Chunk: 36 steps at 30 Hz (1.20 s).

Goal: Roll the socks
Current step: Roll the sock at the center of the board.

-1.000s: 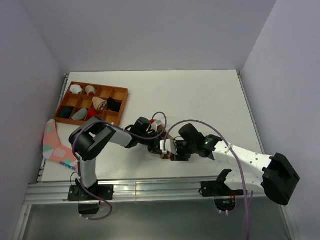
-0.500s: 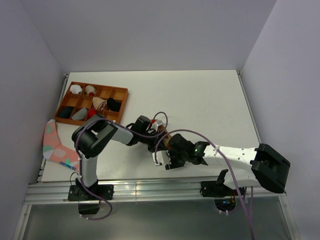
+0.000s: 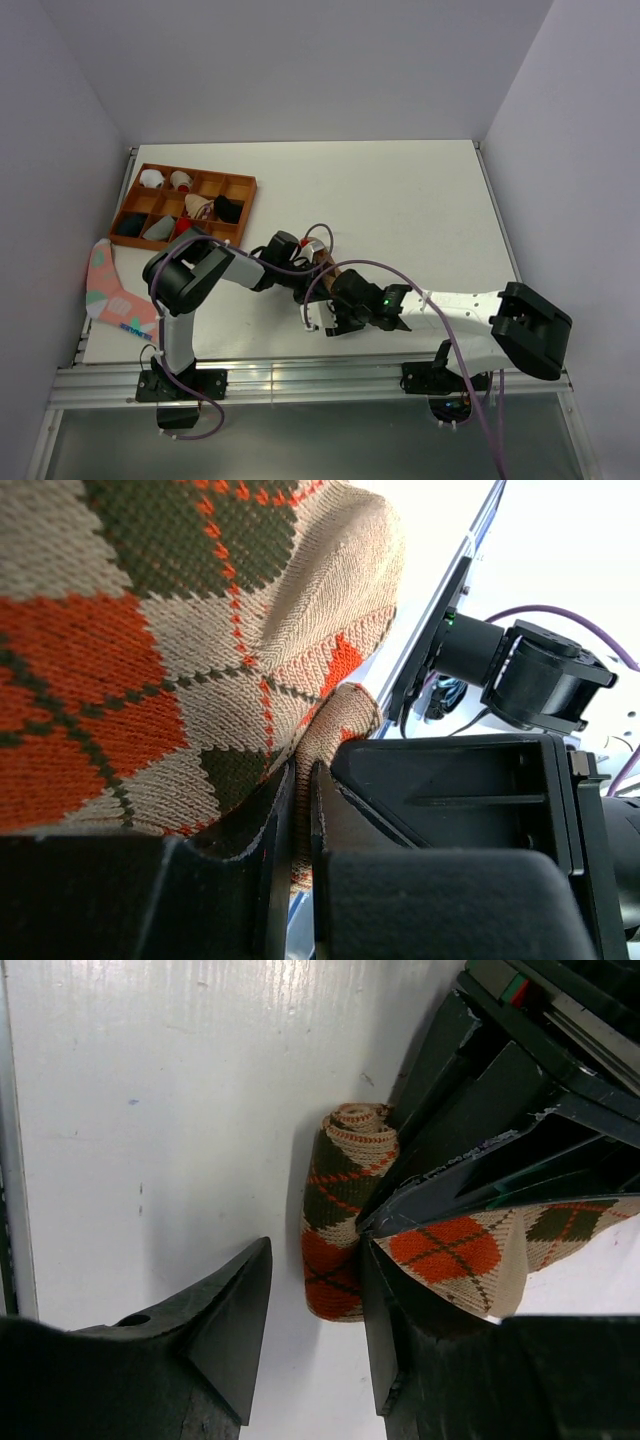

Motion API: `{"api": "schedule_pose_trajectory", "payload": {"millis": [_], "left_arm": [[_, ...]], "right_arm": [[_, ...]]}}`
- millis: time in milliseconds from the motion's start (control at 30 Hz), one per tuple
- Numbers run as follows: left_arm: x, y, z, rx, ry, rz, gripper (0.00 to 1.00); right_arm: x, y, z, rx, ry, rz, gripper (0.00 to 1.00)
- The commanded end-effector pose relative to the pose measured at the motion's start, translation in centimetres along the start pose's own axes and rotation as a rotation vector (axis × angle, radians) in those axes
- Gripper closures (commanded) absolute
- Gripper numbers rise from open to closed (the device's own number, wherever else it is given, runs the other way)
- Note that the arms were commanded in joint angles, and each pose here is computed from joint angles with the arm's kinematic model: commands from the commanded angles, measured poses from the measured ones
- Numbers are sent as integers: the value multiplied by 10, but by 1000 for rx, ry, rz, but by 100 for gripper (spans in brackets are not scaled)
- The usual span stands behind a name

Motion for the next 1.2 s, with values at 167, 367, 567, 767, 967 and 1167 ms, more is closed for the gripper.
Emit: {"api": "schedule_pose_trajectory", "payload": {"millis": [167,367,567,767,967,1167], "left_arm": [[46,0,57,-272,147,94,100],[48,0,60,-281,159,97,100],[48,0,60,-280,164,96,100],[50,1,58,-274,162,91,100],[50,2,57,-264,167,85,100],[50,2,55,-258,186,59,99]], "right_arm": [[7,-13,0,25,3,37,53],[4,-4,-4,84,8,11,50],[0,4,-8,117,16,-7,50],[5,-4,-5,94,18,27,50],[4,-10,-3,47,4,35,53],[-2,-9,-2,-6,-15,23,69]]}}
Point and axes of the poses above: each gripper's point midway between its finger pads, its own y axis back along the fingers, its own z axis along the line the jaws close on, x = y × z, the point moved 10 cm from there along y, back along the fingers, and after that the axes turned 5 degrees about -y, right-handed, at the moved point
